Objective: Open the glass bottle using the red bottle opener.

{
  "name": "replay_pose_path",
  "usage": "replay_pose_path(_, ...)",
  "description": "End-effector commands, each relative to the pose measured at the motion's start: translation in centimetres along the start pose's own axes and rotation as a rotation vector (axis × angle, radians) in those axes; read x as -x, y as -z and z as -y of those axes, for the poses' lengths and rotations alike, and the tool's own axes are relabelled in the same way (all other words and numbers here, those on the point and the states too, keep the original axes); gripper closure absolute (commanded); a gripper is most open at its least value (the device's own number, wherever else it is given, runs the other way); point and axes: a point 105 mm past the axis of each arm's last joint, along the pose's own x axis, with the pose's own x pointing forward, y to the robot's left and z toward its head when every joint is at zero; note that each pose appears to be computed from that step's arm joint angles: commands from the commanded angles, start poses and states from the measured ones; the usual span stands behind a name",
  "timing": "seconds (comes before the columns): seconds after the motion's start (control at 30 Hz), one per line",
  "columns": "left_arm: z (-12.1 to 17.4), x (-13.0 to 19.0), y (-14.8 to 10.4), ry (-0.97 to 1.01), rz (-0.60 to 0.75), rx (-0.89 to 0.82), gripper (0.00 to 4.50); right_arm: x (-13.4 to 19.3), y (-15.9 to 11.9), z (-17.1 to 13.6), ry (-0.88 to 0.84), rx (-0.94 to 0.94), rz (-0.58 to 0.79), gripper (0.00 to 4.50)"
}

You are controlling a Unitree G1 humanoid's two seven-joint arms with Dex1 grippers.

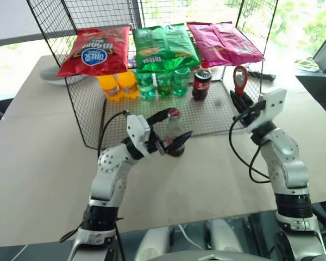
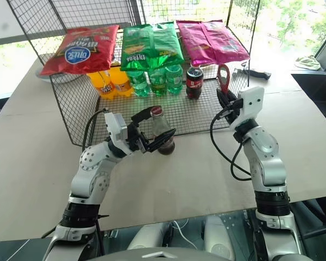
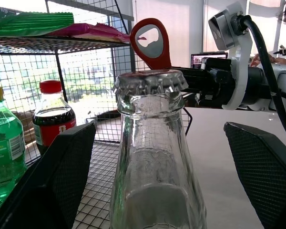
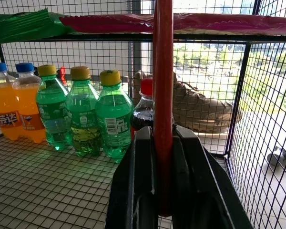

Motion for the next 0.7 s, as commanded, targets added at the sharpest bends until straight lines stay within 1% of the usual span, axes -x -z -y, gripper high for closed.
replay_pose_path(0.03,-0.05,-0.17,-0.46,-0.002,0.027,-0.016,0.55,-0.26,-1.53,-0.25,-0.015,0.028,0.06,4.5)
replay_pose_path(0.07,-0.09,-0.13,-0.4,-0.003,0.024,-0.017,0.86,-0.26,-1.54,-0.26,-0.015,0.028,0.061,4.5)
replay_pose_path(0.13,-0.12,-0.09,-0.27,-0.004,0.017,-0.019,1.61,-0.27,-1.54,-0.27,-0.015,0.028,0.062,4.5)
replay_pose_path(0.47,-0.17,0.18,0.23,-0.006,-0.006,-0.022,1.61,-0.33,-1.57,-0.46,-0.02,0.029,0.065,4.5)
replay_pose_path(0.7,-0.46,0.14,-0.14,-0.021,0.017,-0.02,1.61,-0.38,-1.57,-0.45,-0.023,0.032,0.065,4.5)
